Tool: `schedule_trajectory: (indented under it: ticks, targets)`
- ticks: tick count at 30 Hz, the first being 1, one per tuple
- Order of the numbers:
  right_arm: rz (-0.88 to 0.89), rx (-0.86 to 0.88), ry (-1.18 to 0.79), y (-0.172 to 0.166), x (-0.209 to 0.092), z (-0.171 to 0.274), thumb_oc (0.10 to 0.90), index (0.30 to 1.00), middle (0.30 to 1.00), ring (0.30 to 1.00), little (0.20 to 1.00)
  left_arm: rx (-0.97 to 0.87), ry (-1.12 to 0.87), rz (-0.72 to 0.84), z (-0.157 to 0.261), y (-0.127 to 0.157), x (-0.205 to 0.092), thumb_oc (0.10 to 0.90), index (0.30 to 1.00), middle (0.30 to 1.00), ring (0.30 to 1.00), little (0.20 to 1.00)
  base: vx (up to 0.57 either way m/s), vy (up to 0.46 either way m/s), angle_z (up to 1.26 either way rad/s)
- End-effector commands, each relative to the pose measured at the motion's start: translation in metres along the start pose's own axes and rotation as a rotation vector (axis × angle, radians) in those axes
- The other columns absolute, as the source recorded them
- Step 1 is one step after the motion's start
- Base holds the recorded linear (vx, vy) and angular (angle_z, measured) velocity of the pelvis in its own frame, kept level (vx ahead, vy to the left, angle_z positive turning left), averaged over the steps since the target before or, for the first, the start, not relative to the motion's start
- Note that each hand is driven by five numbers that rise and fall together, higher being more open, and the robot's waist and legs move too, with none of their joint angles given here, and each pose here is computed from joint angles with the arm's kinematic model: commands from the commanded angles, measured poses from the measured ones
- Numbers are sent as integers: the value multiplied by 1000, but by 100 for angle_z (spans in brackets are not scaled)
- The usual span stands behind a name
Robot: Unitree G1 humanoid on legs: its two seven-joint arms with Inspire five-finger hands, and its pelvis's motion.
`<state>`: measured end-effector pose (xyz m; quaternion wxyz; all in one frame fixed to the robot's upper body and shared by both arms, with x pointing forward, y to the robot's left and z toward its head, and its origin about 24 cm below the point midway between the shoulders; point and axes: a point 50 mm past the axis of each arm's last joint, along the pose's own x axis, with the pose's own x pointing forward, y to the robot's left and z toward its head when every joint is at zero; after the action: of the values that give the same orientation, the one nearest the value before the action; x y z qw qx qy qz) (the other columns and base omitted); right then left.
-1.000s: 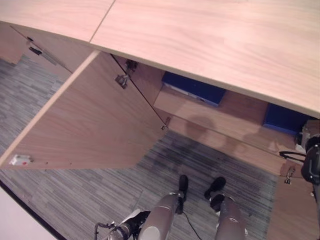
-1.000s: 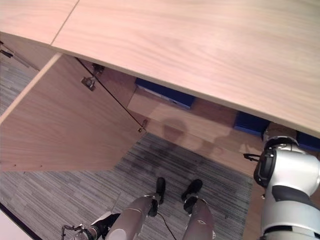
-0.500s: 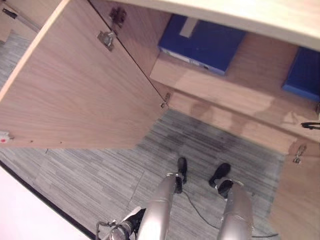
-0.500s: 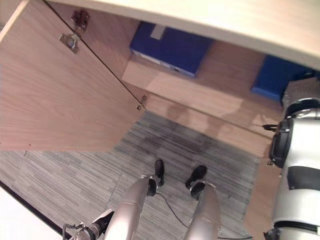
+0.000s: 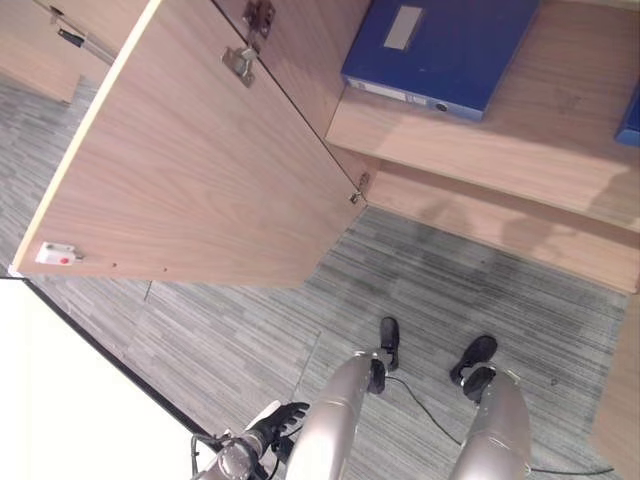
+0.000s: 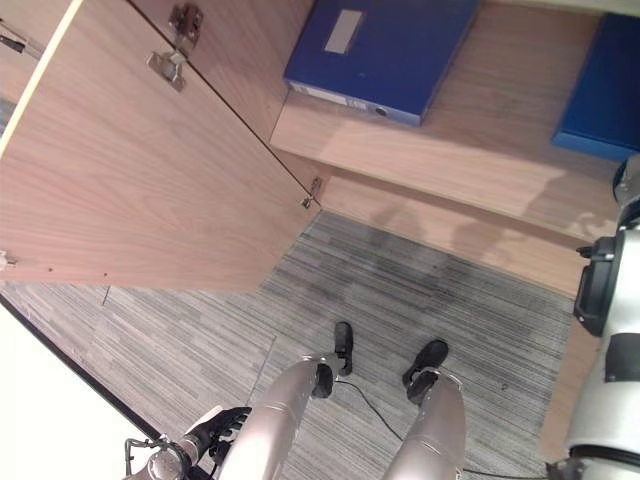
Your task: Put the empty folder in the office cabinet
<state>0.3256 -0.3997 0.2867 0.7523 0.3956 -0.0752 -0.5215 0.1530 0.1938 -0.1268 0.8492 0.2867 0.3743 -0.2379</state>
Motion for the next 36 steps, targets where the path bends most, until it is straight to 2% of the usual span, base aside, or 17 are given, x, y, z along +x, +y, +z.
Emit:
schedule_trajectory:
  ticks: [1, 9, 12, 15, 16, 23, 24, 29, 33, 34, 36]
  targets:
    - [307, -13, -142, 38, -17, 26, 800, 900, 900, 900, 900, 53, 91, -24, -24, 5, -9, 800, 900, 900, 900, 900, 18, -11, 3]
    - [393, 22, -55, 35, -14, -34, 800, 900, 900, 900, 900, -3, 53, 5, -14, 13, -5, 800, 900, 900, 900, 900, 10, -30, 0]
    - [412, 41, 9, 21, -10, -69, 800, 900, 900, 900, 900, -29, 50, -3, -14, 12, -6, 800, 900, 900, 900, 900, -60, 17, -17]
    - [425, 53, 53, 18, -12, -87, 800, 900, 900, 900, 900, -31, 54, -1, -14, 14, -6, 800, 900, 900, 900, 900, 42, 33, -11]
    - [443, 63, 114, 8, -16, -119, 800, 900, 900, 900, 900, -37, 76, -12, -19, 9, -6, 800, 900, 900, 900, 900, 88, 63, -17]
    - [484, 12, 260, -22, -35, -190, 800, 900, 900, 900, 900, -128, 118, -7, -24, -3, -4, 800, 900, 900, 900, 900, 80, 49, -16]
    - [522, -3, 305, -35, -46, -212, 800, 900, 900, 900, 900, -175, 135, -4, -25, -10, -2, 800, 900, 900, 900, 900, 94, 48, -7]
    - [555, -50, 391, -69, -63, -247, 800, 900, 900, 900, 900, -233, 187, -23, -32, -29, -2, 800, 900, 900, 900, 900, 67, 48, -14]
    - [622, -98, 429, -99, -77, -260, 800, 900, 900, 900, 900, -278, 236, -18, -40, -40, -5, 800, 900, 900, 900, 900, 85, 62, -16]
    - [666, -112, 454, -121, -87, -264, 800, 900, 900, 900, 900, -311, 264, -5, -45, -43, -7, 800, 900, 900, 900, 900, 53, 53, -27]
    - [713, -142, 472, -137, -95, -266, 800, 900, 900, 900, 900, -332, 268, 13, -46, -43, -8, 800, 900, 900, 900, 900, 32, 52, -11]
